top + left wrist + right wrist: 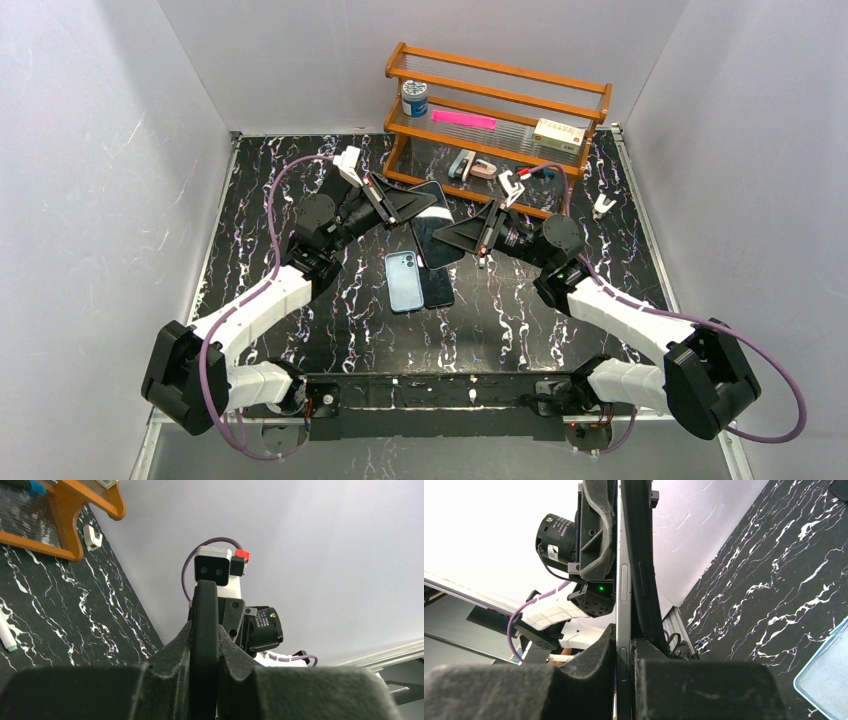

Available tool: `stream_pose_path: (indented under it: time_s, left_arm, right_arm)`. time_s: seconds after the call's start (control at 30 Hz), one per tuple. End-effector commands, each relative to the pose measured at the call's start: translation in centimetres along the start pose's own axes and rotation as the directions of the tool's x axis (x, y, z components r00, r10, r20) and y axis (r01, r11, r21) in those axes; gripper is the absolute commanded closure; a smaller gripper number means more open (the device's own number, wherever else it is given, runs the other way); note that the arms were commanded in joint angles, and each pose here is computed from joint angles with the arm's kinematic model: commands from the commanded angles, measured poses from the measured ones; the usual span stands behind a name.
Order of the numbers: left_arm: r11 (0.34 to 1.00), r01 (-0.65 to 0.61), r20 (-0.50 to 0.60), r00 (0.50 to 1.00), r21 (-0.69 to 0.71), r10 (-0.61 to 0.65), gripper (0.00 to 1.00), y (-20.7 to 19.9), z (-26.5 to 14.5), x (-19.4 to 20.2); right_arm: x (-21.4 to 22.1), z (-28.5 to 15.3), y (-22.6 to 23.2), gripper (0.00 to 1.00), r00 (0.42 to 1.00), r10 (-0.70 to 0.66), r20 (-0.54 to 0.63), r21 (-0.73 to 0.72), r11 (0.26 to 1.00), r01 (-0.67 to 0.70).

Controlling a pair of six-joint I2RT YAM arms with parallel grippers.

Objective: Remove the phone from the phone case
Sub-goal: Remove the phone case from the phone.

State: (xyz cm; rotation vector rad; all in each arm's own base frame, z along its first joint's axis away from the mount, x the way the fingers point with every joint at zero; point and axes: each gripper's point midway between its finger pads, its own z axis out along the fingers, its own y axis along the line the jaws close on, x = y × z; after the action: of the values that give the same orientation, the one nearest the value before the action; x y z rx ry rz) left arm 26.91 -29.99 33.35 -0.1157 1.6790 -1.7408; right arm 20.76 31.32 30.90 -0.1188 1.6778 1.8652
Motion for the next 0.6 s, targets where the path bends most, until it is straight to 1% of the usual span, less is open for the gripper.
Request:
stream_pose_path:
  time_s: [0.0,0.07,0.13,0.17,0.2,0.27,0.33,0.37,0.57]
  left_arm:
    - [0.997,-0.069,-0.103,0.992,0.022,0.07,0.75,-2.2,0.0,2.5]
    - [0.994,-0.106,-0.07,0.992,-0.022,0.104,0.62,-1.6,-0.1,1.8]
    - [0.987,-0.149,-0.042,0.988,-0.062,0.147,0.47,-1.2,-0.3,1.2]
    - [0.983,-0.163,-0.03,0.986,-0.082,0.161,0.36,-1.1,-0.5,0.9]
    - [0.979,-0.174,-0.014,0.985,-0.109,0.174,0.29,-0.8,-0.7,0.5]
    - [0.971,-0.179,0.017,0.983,-0.156,0.184,0.19,-0.2,-1.3,0.0]
    - [0.968,-0.181,0.042,0.981,-0.175,0.191,0.13,0.0,-1.8,-0.3]
    - [0.967,-0.18,0.05,0.98,-0.183,0.192,0.11,0.1,-2.0,-0.4]
    - [0.964,-0.17,0.022,0.984,-0.204,0.179,0.11,1.2,-2.8,0.6]
  right_arm:
    - [-4.6,0.3,4.5,0.99,0.983,-0.122,0.14,-0.111,0.984,0.138]
    - [-5.1,0.0,4.7,0.99,0.981,-0.124,0.149,-0.112,0.984,0.141]
    - [-5.5,-0.1,5.1,0.99,0.98,-0.129,0.153,-0.113,0.983,0.147]
    - [-5.7,-0.2,5.2,0.99,0.979,-0.132,0.156,-0.112,0.982,0.151]
    - [-6.0,-0.3,5.4,0.99,0.978,-0.134,0.162,-0.111,0.982,0.153]
    - [-6.6,-0.4,5.6,0.99,0.975,-0.136,0.177,-0.101,0.983,0.156]
    - [-7.2,-0.6,5.6,0.99,0.971,-0.138,0.193,-0.09,0.983,0.157]
    - [-7.4,-0.6,5.7,0.99,0.97,-0.137,0.199,-0.086,0.984,0.157]
    - [-8.5,-0.5,6.2,0.99,0.965,-0.124,0.233,-0.083,0.986,0.147]
